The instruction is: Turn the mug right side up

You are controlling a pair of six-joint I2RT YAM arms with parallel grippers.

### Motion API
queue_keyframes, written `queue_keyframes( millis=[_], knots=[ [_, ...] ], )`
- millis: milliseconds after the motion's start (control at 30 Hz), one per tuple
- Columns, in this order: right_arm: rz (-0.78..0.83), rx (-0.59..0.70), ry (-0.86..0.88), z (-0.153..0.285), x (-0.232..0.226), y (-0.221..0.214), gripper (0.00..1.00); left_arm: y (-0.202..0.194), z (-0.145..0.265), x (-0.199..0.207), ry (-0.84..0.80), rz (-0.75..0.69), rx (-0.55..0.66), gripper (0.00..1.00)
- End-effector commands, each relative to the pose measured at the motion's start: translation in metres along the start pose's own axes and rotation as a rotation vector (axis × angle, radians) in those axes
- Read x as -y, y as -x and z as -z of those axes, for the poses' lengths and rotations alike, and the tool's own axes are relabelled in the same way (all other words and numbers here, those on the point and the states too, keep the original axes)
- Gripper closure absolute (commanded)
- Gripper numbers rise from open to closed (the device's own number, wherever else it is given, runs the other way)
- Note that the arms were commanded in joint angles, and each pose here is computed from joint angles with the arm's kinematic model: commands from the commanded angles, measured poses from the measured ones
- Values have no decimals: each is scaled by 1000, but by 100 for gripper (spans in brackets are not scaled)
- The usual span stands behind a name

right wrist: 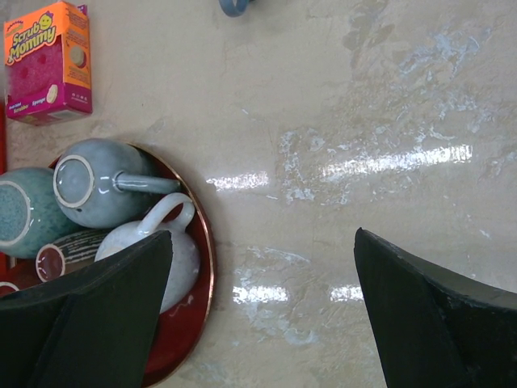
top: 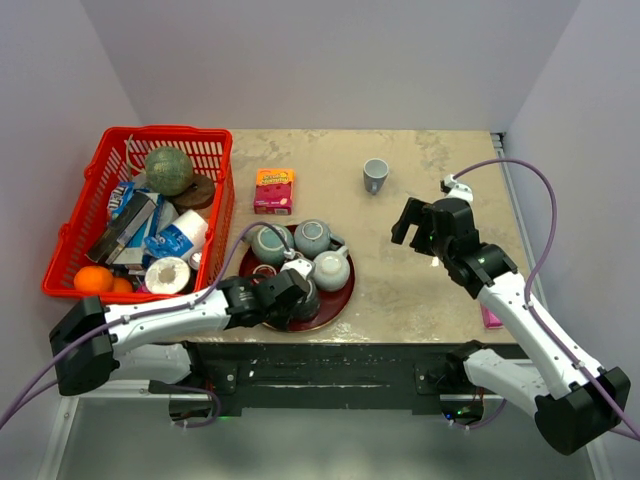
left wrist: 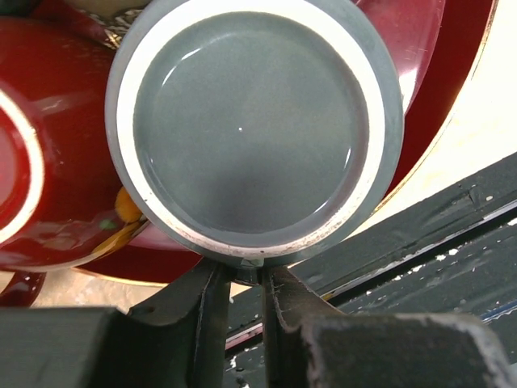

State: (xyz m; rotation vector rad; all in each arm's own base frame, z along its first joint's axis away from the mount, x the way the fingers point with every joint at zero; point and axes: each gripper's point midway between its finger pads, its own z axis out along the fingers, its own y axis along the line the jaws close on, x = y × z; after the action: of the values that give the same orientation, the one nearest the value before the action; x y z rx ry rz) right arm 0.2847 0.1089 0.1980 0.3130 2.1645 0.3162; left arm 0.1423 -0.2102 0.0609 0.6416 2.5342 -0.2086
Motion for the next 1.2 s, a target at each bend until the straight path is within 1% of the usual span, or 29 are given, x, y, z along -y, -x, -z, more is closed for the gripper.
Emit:
queue_keyframes(
  millis=[0,133,333,400,433,533,567,667,867,967,1033,1067,1100,1133,1167],
  knots=[
    [-33,39,9,7,-2,10,3,35,20,6,-17,44,138,100],
    [-34,34,28,10,-5,10,3,35,37,20,-88,15,139,100],
    [-31,24,62,18,-13,14,3,48,70,34,-166,30,161,100],
    [-37,20,96,22,-20,16,3,57,86,42,-225,30,186,100],
    [-38,21,108,25,-22,18,3,59,96,58,-325,14,196,100],
    [-44,21,145,34,-31,25,3,75,129,78,-493,23,295,100],
    [-40,28,154,38,-34,30,3,84,145,80,-536,36,347,100],
    [-33,38,178,48,-40,39,3,115,178,85,-584,66,458,100],
    [-45,77,270,74,-61,64,2,179,218,92,-597,163,638,100],
    [-43,116,329,92,-71,78,2,205,229,91,-569,198,701,100],
    [-48,179,397,113,-76,88,2,220,231,86,-557,217,743,100],
    [-54,261,461,124,-86,104,2,225,229,86,-557,220,748,100],
    [-46,307,562,150,-94,108,2,233,225,76,-544,239,763,100],
    [-42,323,608,156,-98,107,2,239,229,77,-580,242,775,100],
    [-43,367,667,169,-105,115,2,243,228,75,-603,262,779,100]
  ],
)
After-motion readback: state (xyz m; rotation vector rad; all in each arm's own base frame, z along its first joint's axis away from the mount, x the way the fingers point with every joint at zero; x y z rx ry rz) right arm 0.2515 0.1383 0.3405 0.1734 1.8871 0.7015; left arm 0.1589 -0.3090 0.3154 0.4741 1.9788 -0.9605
